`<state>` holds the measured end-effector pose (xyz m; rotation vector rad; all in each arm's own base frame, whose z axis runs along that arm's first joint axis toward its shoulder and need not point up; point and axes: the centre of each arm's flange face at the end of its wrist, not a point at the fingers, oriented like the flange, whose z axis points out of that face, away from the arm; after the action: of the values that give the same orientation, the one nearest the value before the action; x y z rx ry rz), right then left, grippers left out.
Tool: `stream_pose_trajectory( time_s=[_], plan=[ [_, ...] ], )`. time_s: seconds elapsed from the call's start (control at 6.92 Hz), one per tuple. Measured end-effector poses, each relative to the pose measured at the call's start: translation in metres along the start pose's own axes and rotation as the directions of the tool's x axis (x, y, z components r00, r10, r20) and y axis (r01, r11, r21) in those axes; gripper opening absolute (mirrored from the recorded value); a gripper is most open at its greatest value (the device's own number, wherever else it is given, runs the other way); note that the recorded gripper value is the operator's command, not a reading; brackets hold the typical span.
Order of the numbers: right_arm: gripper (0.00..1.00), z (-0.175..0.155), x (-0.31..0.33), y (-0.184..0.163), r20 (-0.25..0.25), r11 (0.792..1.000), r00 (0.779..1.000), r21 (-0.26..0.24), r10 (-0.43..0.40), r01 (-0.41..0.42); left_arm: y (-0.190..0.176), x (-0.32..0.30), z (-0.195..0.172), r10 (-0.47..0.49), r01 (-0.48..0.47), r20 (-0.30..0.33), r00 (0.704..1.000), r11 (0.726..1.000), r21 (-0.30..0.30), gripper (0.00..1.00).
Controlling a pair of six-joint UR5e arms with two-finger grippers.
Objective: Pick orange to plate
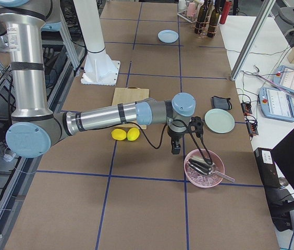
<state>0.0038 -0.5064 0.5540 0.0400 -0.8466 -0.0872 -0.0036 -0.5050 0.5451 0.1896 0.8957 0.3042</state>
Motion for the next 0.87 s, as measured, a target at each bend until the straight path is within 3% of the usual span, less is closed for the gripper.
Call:
stream_pose_trajectory(
  time_s=[0.43,0.87],
  plan=[
    [1.0,0.0,-0.001,0.002,0.009,1.0,1.0,0.0,0.0,0.0,-0.014,0.025,0.109,-0.069,0.07,-0.054,0.996,0.997,0.015,0.97],
    [1.0,0.002,-0.002,0.003,0.025,1.0,1.0,-0.005,0.001,-0.001,-0.011,0.045,0.173,-0.132,0.132,0.019,0.991,0.991,0.02,0.95]
  ],
)
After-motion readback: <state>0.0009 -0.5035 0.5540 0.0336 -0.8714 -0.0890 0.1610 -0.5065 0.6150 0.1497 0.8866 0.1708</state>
